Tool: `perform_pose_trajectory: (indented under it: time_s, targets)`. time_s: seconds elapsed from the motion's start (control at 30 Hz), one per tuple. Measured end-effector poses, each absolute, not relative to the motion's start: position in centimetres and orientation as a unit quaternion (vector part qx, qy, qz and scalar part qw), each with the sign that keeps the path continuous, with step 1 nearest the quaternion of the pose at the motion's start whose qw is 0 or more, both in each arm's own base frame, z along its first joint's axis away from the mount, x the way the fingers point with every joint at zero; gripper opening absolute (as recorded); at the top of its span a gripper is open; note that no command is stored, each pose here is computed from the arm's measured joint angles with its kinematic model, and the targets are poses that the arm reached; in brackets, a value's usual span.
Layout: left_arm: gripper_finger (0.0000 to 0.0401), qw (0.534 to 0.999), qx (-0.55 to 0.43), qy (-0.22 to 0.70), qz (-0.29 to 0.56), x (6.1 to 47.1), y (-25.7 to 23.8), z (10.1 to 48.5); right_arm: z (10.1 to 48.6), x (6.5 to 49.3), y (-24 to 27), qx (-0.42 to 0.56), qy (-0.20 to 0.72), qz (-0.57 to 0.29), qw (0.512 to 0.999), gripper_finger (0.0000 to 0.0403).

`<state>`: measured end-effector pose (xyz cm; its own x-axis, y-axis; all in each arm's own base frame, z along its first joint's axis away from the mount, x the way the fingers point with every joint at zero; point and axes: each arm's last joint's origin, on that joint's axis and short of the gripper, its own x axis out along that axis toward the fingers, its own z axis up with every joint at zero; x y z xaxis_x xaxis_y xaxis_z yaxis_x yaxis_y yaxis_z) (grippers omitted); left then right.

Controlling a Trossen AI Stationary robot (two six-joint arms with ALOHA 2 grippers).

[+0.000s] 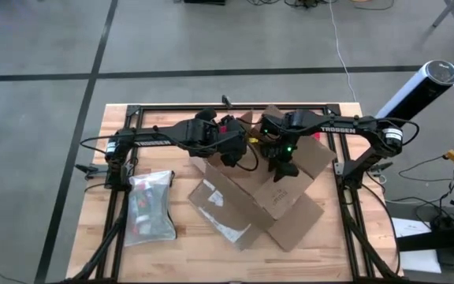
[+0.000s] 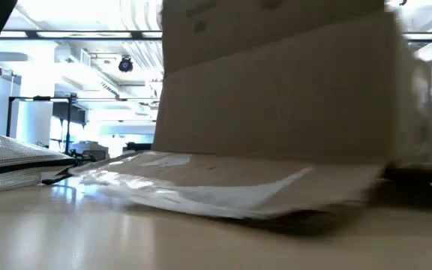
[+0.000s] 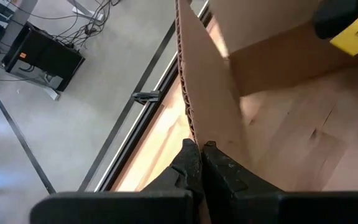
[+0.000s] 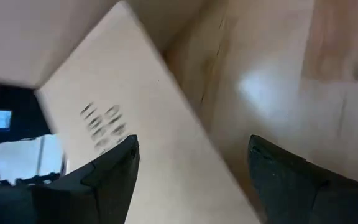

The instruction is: Unpack boxes

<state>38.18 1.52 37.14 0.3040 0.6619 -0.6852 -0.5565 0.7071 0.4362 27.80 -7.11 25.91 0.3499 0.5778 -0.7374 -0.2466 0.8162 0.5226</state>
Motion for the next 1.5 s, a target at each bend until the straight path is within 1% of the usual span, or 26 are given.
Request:
perform_pose_trajectory:
  time_s: [0.13,0.33,0.57,0.73,0.83,1.1,1.2,1.33,1.43,1.5]
  targets:
    - [0.0,0.81,0.054,0.445,0.378,37.5,1.5,38.0,26.7,28.2,-7.6,0.126,0.505,0.236,0.821,0.0271]
    - [0.0,0.823,0.051,0.428,0.371,36.0,1.5,39.8,28.4,28.7,-8.8,0.113,0.471,0.215,0.848,0.027]
    - [0.0,0.833,0.073,0.443,0.324,36.0,1.1,40.0,30.1,29.1,-10.0,0.096,0.436,0.2,0.872,0.0275]
    - [0.0,0.844,0.082,0.436,0.301,36.3,0.9,40.3,29.1,29.5,-10.1,0.109,0.453,0.206,0.86,0.027]
    - [0.0,0.854,0.084,0.425,0.287,36.4,0.8,40.6,28.3,29.9,-10.0,0.131,0.458,0.225,0.85,0.0271]
    - [0.0,0.859,0.083,0.417,0.285,35.9,0.8,41.2,26.2,30.9,-9.2,0.174,0.484,0.271,0.814,0.0271]
    - [0.0,0.86,0.082,0.416,0.285,35.6,0.8,41.5,25.8,31.0,-8.5,0.205,0.483,0.301,0.796,0.027]
    - [0.0,0.857,0.083,0.423,0.283,35.5,0.8,41.4,25.5,31.1,-7.6,0.216,0.49,0.325,0.779,0.027]
    - [0.0,0.851,0.086,0.434,0.283,35.3,0.9,41.2,25.5,31.2,-7.3,0.211,0.495,0.327,0.777,0.027]
    - [0.0,0.846,0.086,0.441,0.288,35.2,1.0,41.0,25.4,31.1,-7.3,0.202,0.506,0.312,0.779,0.0269]
